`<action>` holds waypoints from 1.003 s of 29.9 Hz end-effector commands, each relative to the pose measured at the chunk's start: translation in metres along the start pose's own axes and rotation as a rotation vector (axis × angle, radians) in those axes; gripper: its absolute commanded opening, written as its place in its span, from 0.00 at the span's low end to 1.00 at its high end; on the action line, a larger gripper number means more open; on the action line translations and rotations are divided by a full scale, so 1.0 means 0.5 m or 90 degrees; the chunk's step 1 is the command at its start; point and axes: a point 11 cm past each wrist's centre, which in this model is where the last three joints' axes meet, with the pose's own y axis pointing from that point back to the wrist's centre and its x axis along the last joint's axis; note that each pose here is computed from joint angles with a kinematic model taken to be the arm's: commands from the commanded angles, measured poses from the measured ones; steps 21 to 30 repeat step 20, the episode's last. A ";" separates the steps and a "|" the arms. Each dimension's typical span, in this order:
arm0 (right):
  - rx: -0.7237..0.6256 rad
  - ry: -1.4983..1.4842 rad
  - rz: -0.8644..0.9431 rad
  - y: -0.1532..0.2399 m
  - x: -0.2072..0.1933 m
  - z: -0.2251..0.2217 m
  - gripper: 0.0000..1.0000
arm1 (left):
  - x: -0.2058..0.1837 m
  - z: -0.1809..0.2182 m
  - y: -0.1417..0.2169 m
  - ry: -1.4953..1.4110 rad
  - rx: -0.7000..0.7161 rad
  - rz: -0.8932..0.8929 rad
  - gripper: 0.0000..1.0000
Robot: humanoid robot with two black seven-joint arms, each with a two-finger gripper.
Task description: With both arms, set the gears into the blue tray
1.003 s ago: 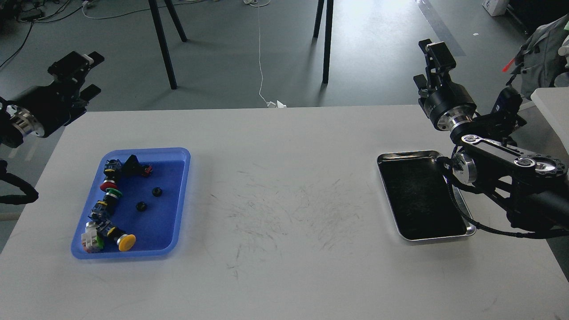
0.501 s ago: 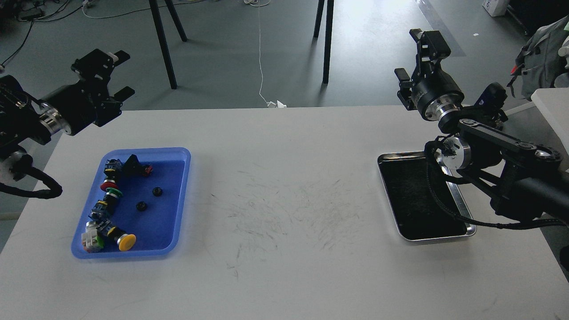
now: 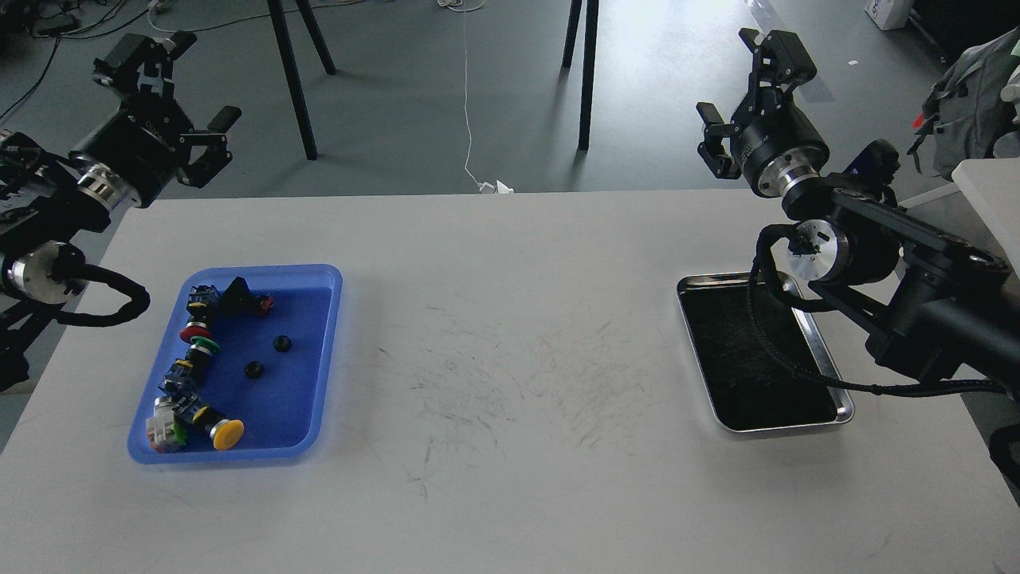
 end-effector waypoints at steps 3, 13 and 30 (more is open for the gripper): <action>-0.011 -0.005 0.004 -0.012 -0.014 0.016 0.99 | -0.017 -0.009 -0.012 0.015 0.000 -0.005 0.99; 0.000 -0.004 -0.013 -0.025 -0.040 0.000 0.99 | -0.069 -0.063 -0.044 0.033 0.024 -0.011 0.99; -0.006 -0.007 -0.022 -0.024 -0.053 0.011 0.99 | -0.048 -0.051 -0.052 0.017 0.017 0.014 0.99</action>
